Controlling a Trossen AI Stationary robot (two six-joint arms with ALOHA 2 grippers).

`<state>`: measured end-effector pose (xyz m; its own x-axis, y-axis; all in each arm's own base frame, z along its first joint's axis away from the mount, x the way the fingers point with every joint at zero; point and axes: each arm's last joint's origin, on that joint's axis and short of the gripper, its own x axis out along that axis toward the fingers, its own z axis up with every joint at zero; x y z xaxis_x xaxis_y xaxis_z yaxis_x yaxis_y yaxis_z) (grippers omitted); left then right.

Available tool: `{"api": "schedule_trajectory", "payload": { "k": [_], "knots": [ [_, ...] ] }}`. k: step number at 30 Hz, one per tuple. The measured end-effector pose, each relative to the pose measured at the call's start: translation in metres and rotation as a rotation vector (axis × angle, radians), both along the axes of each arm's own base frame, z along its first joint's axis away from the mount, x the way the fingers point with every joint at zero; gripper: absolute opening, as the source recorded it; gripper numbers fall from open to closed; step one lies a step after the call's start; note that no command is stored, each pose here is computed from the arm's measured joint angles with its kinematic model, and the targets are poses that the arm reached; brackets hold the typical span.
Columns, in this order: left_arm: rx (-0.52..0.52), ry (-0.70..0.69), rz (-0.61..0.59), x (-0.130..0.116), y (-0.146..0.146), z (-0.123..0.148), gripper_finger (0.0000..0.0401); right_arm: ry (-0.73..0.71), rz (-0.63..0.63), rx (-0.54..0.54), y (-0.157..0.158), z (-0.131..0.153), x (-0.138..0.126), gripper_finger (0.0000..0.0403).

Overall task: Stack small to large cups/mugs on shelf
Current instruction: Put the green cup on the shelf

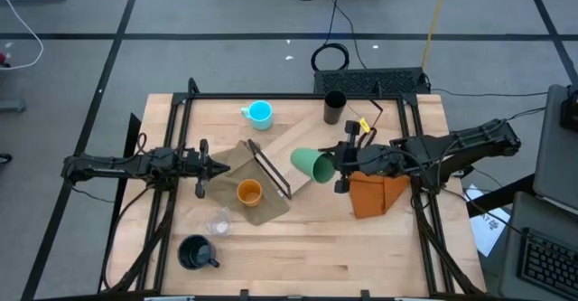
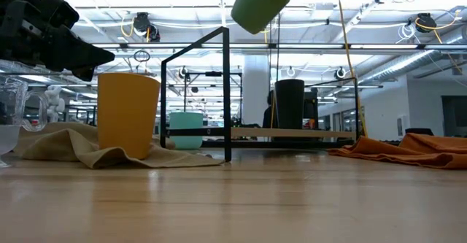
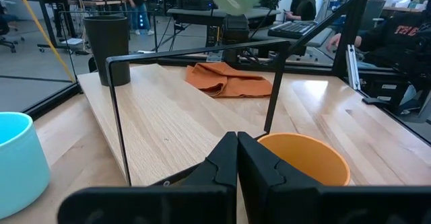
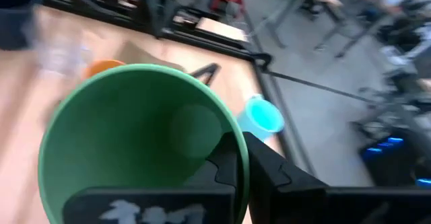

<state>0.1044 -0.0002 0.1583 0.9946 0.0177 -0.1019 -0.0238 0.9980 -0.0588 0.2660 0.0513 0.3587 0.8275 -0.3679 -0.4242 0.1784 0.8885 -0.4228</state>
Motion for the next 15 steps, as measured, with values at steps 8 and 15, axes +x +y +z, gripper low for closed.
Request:
{"api": "schedule_trajectory", "payload": {
  "k": [8,15],
  "knots": [
    [0.004,0.000,0.000,0.000,0.000,0.000,0.0010,0.029,-0.187,-0.258,0.008,-0.007,0.008,0.0000],
    [-0.004,0.000,0.000,0.000,0.000,0.000,0.0010,0.051,-0.257,-0.420,0.015,-0.011,0.018,0.0000]
  ]
}}
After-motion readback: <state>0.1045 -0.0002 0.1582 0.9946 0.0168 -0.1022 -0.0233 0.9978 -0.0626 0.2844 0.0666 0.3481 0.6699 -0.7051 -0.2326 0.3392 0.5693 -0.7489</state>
